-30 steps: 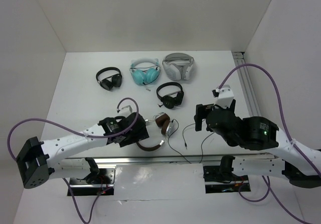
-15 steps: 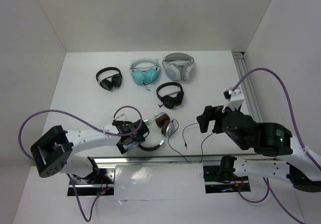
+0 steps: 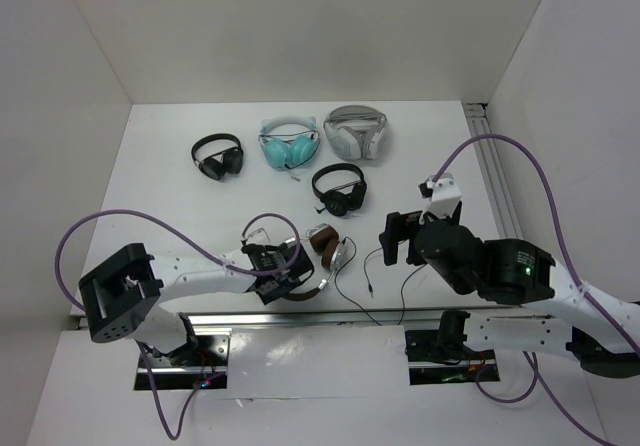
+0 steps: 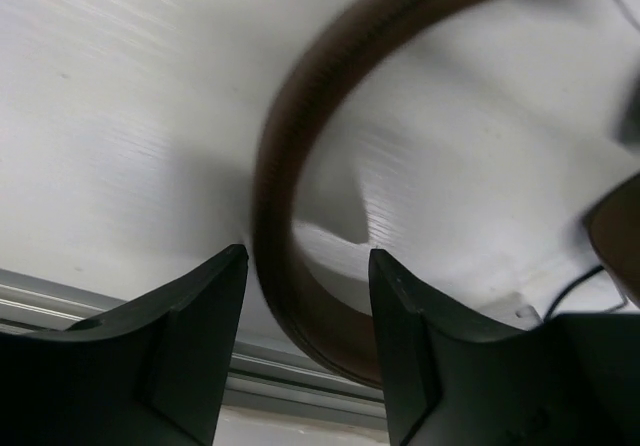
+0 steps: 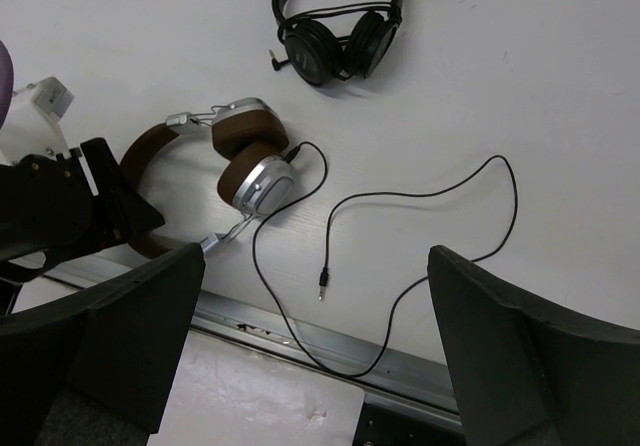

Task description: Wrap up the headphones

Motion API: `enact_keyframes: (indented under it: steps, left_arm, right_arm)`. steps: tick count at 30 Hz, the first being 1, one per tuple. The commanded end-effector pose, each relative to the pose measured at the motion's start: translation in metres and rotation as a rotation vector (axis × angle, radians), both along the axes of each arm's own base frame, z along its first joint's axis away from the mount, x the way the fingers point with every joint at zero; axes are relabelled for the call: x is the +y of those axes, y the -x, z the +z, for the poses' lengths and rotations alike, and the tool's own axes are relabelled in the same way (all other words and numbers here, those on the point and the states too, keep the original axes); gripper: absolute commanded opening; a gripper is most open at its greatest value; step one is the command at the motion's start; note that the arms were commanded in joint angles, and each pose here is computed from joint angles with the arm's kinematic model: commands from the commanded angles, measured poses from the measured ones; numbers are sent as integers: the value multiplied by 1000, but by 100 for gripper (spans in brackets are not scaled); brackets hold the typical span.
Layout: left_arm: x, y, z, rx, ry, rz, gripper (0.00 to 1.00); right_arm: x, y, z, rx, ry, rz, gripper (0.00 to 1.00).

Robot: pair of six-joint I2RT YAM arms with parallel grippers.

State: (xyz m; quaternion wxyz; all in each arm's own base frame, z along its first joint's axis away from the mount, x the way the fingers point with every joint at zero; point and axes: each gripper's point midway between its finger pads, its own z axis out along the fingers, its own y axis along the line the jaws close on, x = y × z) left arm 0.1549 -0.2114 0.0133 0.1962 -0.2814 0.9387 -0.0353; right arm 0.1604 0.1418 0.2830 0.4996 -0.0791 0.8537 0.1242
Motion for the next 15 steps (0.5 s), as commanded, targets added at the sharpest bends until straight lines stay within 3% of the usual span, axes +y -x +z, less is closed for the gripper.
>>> enact_keyframes:
  steps: [1, 3, 9, 10, 12, 15]
  left_arm:
    - [7, 28, -34, 121, -38, 38, 62]
    - [8, 28, -37, 127, -46, 50, 52]
    - [19, 33, -47, 157, -79, 74, 36]
    - [19, 33, -47, 157, -80, 74, 32]
    - [25, 34, -50, 164, -92, 75, 4]
    - [32, 36, -43, 166, -125, 52, 0]
  right_arm:
    - [6, -2, 10, -28, -46, 10, 100]
    - [6, 0, 11, -25, -57, 18, 100]
    - [4, 4, 18, -31, -104, 33, 100]
    - [2, 5, 20, -35, -114, 33, 100]
    - [3, 6, 19, -30, -116, 40, 100]
    - [5, 8, 22, -30, -135, 65, 100]
